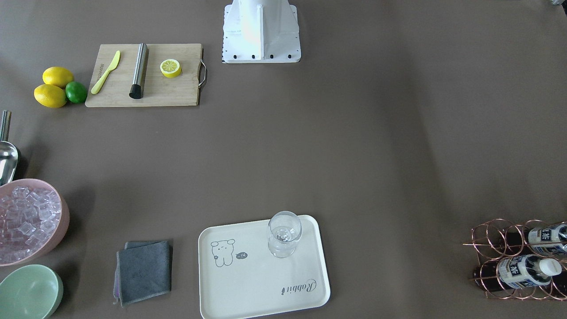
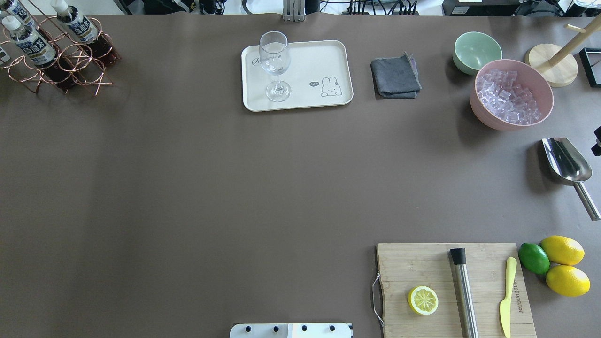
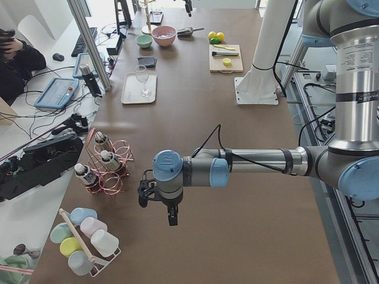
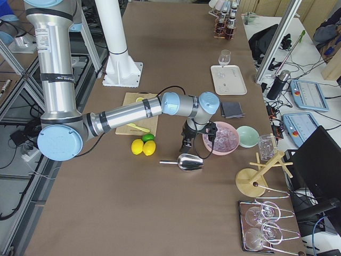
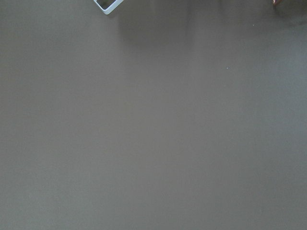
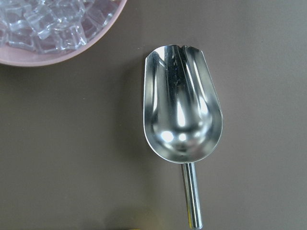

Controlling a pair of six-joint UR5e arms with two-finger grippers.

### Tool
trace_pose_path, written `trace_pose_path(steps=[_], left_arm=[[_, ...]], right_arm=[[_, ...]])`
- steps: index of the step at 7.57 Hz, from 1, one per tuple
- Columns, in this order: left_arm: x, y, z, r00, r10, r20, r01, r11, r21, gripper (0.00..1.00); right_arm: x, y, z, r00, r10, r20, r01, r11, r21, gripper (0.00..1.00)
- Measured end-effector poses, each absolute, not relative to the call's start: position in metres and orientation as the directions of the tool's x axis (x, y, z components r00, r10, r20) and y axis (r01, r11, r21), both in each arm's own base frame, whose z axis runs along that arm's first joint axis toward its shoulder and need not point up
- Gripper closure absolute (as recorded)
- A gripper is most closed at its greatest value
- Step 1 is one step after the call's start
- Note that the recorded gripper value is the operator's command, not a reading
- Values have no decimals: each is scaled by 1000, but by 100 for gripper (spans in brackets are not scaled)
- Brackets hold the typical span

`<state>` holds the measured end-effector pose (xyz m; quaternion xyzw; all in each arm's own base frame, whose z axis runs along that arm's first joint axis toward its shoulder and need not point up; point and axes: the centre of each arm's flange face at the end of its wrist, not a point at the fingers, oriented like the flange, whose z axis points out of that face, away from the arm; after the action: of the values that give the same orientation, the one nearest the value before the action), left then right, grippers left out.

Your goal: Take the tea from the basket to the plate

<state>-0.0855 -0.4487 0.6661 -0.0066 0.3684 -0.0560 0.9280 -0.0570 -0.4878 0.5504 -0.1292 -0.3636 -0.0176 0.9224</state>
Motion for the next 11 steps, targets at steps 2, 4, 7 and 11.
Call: trace_pose_path(steps=[2, 4, 7, 11], left_arm=[[-87, -445, 676, 721, -111, -684, 102, 993, -53, 2], [-96, -443, 663, 711, -113, -694, 124, 992, -34, 2], [-100, -438, 655, 663, -155, -732, 142, 987, -79, 2], [-101, -438, 652, 660, -159, -734, 146, 986, -83, 2]], right_arm=[[-58, -488, 550, 735, 59, 675, 129, 966, -225, 0], [-59, -488, 550, 736, 59, 675, 130, 965, -226, 0], [-60, -489, 551, 735, 58, 676, 131, 965, -226, 0], [-61, -489, 550, 735, 56, 676, 133, 965, -225, 0]])
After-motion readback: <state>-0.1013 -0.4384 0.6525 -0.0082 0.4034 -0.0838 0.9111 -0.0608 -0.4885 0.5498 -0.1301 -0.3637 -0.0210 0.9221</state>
